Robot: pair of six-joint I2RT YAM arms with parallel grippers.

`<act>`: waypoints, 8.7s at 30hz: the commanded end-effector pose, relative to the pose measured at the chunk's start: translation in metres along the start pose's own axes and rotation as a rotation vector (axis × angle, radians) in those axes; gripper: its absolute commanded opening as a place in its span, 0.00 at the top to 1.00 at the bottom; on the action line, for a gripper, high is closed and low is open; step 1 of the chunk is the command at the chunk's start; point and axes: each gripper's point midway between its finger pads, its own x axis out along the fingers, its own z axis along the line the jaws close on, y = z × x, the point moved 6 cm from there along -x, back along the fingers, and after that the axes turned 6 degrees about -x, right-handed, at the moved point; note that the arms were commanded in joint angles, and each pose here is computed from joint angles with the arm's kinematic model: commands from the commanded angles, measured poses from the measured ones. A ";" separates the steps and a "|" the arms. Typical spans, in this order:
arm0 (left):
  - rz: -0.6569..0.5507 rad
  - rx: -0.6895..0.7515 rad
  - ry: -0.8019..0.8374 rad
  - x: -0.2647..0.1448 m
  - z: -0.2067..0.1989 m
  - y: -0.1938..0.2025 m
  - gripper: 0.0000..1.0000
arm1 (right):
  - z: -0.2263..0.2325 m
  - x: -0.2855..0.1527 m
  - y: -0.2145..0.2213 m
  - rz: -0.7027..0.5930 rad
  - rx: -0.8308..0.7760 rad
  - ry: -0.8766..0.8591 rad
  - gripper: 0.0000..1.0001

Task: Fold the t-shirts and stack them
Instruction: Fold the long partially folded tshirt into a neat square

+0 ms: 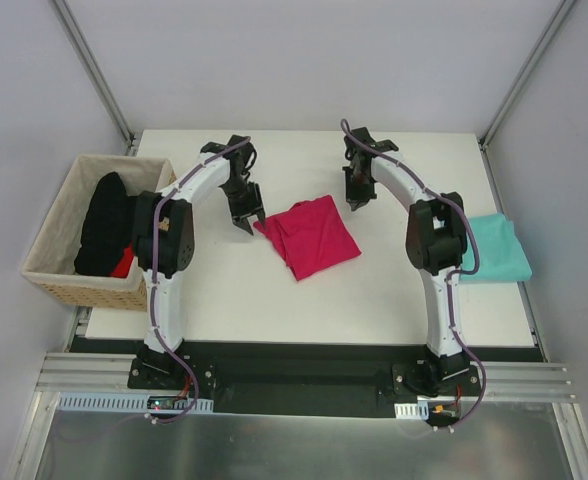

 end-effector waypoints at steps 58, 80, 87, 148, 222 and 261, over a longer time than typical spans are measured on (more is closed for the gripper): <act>0.216 -0.003 0.150 0.060 -0.046 -0.044 0.75 | 0.055 -0.023 0.051 0.118 -0.099 -0.099 0.99; 0.182 0.037 0.012 0.030 -0.015 -0.013 0.75 | -0.044 -0.064 0.011 -0.079 0.009 0.371 0.96; 0.134 0.046 -0.006 0.012 -0.013 -0.008 0.75 | -0.028 -0.050 0.009 -0.051 0.002 0.241 0.96; 0.128 0.041 0.064 0.003 -0.021 -0.028 0.74 | -0.007 -0.075 -0.033 -0.172 -0.068 0.052 0.91; -0.168 0.154 0.140 -0.106 -0.016 0.057 1.00 | 0.111 -0.026 0.051 0.039 -0.257 -0.115 0.94; -0.225 0.185 0.198 -0.119 -0.041 0.037 1.00 | 0.006 -0.035 0.086 0.150 -0.115 0.140 0.91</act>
